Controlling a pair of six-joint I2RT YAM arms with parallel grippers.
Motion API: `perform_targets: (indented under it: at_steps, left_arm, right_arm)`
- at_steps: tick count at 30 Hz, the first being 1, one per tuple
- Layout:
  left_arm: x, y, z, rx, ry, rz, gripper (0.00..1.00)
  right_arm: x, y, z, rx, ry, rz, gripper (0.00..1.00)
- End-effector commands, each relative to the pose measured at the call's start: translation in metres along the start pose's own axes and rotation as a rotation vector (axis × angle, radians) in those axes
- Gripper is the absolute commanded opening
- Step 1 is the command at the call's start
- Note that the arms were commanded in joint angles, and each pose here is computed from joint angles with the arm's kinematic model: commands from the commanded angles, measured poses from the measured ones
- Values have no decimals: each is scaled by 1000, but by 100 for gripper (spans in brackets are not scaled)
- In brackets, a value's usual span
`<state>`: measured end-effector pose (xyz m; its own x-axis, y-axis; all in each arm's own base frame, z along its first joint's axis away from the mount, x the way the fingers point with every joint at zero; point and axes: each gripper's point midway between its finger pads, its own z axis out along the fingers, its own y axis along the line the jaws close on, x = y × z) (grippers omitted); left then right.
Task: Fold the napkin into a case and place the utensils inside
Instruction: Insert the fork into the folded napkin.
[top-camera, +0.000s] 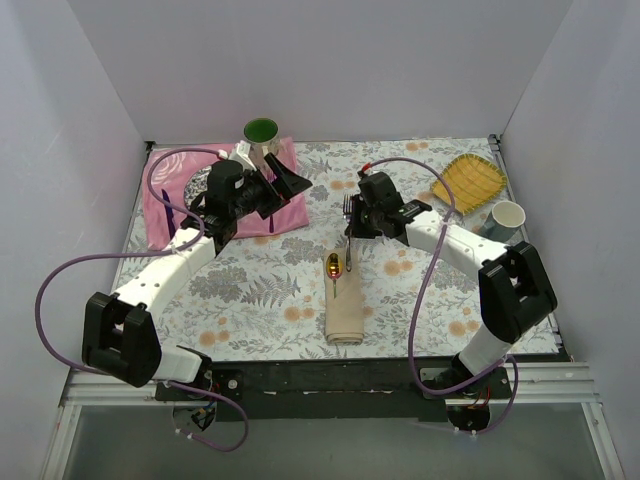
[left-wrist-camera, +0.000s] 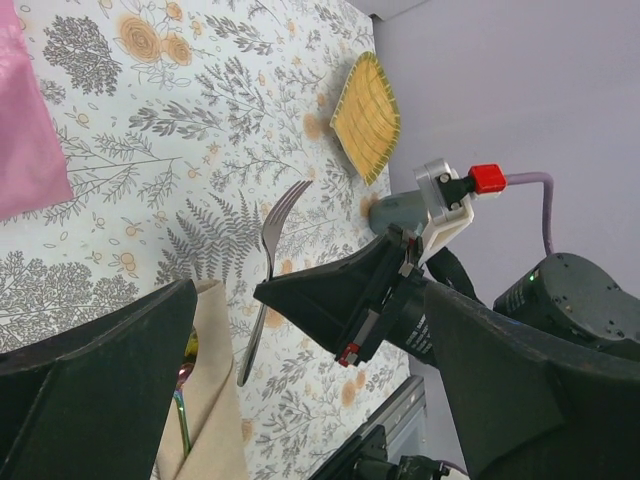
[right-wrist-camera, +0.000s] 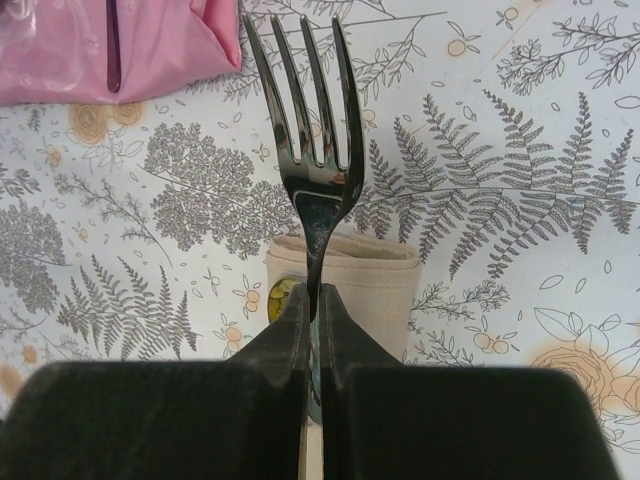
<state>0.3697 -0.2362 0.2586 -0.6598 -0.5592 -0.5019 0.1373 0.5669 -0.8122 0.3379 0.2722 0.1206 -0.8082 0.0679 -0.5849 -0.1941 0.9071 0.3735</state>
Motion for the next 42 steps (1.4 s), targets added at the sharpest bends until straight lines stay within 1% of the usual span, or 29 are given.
perform_targets:
  at_steps: [1, 13, 20, 28, 33, 38, 42]
  left_arm:
    - [-8, -4, -11, 15, -36, 15, 98]
    - [-11, 6, -22, -3, -59, 9, 98]
    - [-13, 10, -24, -7, -65, 3, 98]
    - [-11, 13, -25, -4, -61, -8, 98]
    - [-14, 14, -28, -4, -70, -2, 98]
    - [-13, 17, -28, -8, -69, -5, 98]
    - [-13, 18, -30, -7, -71, -11, 98]
  right_arm:
    - [-1, -2, 9, 20, -47, -5, 1]
    - [15, -17, 23, 74, -23, -18, 1]
    - [29, -16, 24, 86, 2, -22, 1]
    - [25, -11, 29, 85, 1, -7, 1]
    - [30, -16, 30, 111, 21, -4, 1]
    - [36, -12, 30, 98, 32, -6, 1]
    - [28, -6, 32, 85, 6, -10, 1]
